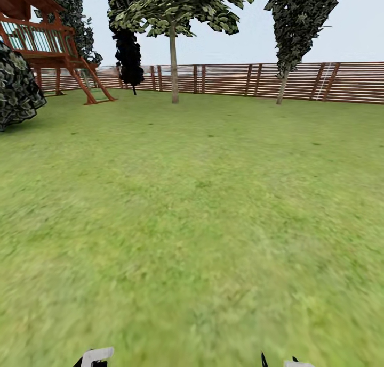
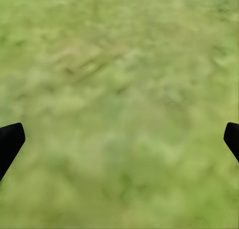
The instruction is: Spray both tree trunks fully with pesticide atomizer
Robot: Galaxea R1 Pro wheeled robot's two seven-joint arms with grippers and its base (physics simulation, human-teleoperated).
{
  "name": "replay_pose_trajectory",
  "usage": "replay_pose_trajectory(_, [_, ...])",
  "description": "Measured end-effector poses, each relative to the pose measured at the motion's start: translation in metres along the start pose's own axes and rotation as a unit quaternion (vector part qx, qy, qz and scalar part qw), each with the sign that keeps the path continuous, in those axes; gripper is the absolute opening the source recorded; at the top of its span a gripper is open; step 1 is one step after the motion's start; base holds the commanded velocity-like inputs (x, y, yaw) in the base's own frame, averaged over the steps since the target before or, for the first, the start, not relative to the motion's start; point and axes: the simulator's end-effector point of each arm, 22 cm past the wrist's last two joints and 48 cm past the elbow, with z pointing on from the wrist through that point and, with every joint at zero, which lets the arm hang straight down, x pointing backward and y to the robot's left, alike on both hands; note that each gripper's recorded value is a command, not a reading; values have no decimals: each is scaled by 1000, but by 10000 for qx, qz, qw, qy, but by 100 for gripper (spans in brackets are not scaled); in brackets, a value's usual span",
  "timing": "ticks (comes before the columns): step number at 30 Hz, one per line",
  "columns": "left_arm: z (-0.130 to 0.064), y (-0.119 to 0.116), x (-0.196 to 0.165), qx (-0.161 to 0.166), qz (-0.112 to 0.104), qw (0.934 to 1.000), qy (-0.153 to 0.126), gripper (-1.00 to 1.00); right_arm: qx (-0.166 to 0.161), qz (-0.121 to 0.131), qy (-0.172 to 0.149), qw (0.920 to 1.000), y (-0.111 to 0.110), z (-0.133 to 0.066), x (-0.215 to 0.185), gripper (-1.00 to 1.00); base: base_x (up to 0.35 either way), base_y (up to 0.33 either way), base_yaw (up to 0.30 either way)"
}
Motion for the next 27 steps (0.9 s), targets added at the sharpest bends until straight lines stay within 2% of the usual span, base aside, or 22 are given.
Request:
replay_pose_trajectory(14, [-1,-4,2,26,-10,10000,21,-100,3,2,-2,10000,0,0,0,100,338,0,0])
replay_pose_trajectory(17, [-1,-6,3,43,-16,10000,36,-100,7,92,-20,10000,8,0,-1,100,338,0,0])
replay_pose_trajectory(24, [-1,-6,3,44,-21,10000,40,-100,-52,42,-38,10000,8,0,-2,100,338,0,0])
replay_pose_trajectory(27, [-2,-7,6,51,-21,10000,76,-100,-53,46,-35,10000,10,0,-2,100,339,0,158])
